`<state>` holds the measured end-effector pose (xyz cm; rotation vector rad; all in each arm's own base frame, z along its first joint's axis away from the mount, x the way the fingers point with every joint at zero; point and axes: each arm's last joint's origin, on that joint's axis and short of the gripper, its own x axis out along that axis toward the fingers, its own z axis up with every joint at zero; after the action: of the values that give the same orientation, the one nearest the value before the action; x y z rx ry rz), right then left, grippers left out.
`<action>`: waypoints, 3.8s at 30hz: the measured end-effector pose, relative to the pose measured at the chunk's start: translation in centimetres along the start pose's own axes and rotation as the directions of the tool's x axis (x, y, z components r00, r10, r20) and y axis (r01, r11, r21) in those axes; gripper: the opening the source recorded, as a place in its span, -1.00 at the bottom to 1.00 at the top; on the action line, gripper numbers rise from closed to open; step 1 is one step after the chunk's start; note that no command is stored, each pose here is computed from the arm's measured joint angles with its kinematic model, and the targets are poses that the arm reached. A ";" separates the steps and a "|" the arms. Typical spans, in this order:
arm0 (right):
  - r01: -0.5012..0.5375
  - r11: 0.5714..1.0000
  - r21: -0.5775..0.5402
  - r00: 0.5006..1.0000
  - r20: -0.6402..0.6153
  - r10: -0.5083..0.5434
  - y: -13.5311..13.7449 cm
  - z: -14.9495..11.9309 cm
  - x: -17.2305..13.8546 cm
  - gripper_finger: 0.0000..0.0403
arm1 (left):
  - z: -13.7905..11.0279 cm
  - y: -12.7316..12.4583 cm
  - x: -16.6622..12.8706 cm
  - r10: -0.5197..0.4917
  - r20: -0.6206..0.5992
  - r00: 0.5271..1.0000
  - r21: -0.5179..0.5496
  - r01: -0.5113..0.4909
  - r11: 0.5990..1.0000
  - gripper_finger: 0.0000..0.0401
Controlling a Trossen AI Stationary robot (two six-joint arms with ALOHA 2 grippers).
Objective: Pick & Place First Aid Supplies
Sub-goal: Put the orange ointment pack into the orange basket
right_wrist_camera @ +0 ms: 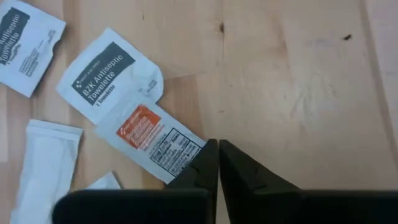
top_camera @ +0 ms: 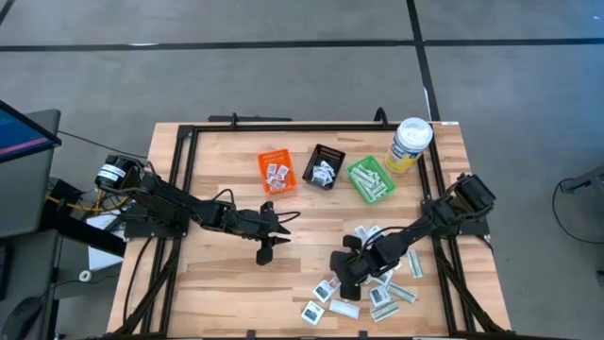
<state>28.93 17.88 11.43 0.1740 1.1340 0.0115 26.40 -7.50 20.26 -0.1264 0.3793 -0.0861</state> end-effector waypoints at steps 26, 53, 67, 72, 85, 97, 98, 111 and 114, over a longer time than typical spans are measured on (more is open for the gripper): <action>-0.091 0.981 -0.171 0.988 0.111 0.111 0.8 2.0 -2.0 -0.87 | 0.0 0.0 0.0 0.000 0.000 1.000 -0.003 0.000 1.000 -0.47; -0.290 0.927 -0.237 0.954 0.000 0.298 -0.5 2.4 0.8 -0.21 | 0.0 0.0 0.0 0.001 0.001 1.000 -0.003 -0.001 1.000 -0.47; -0.292 0.899 -0.326 0.955 -0.050 0.292 -1.0 2.0 1.8 -0.74 | 0.0 0.0 0.0 0.001 0.000 1.000 -0.003 -0.001 1.000 -0.47; -0.296 0.901 -0.317 0.954 -0.050 0.296 -1.3 2.3 1.8 -0.96 | 0.0 0.0 0.0 0.000 0.000 1.000 -0.003 0.000 1.000 -0.47; -0.150 0.951 -0.271 0.982 0.067 0.174 -2.8 4.8 -1.0 -0.99 | 0.0 0.0 0.0 0.000 0.000 1.000 -0.004 0.000 1.000 -0.47; 0.470 0.879 -0.080 0.831 0.377 -0.409 -6.1 6.9 -1.5 -0.99 | 0.2 0.1 0.0 0.049 0.026 0.998 -0.067 -0.048 0.997 -0.47; 0.482 0.874 -0.057 0.816 0.392 -0.425 -6.4 7.2 -1.6 -0.99 | 0.2 0.2 0.0 0.070 0.031 0.997 -0.067 -0.068 0.995 -0.47; 0.439 0.896 0.060 0.768 0.492 -0.410 -7.7 9.3 -2.0 -0.99 | 0.7 1.6 0.1 0.212 0.076 0.974 -0.195 -0.194 0.961 -0.47; 0.433 0.899 0.063 0.766 0.500 -0.404 -7.7 9.4 -2.0 -0.99 | 0.7 1.8 0.1 0.219 0.077 0.973 -0.201 -0.200 0.959 -0.47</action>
<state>35.94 8.87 16.03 -0.1313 0.6226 -0.3856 26.87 -5.67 20.64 -0.2789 0.2997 0.1667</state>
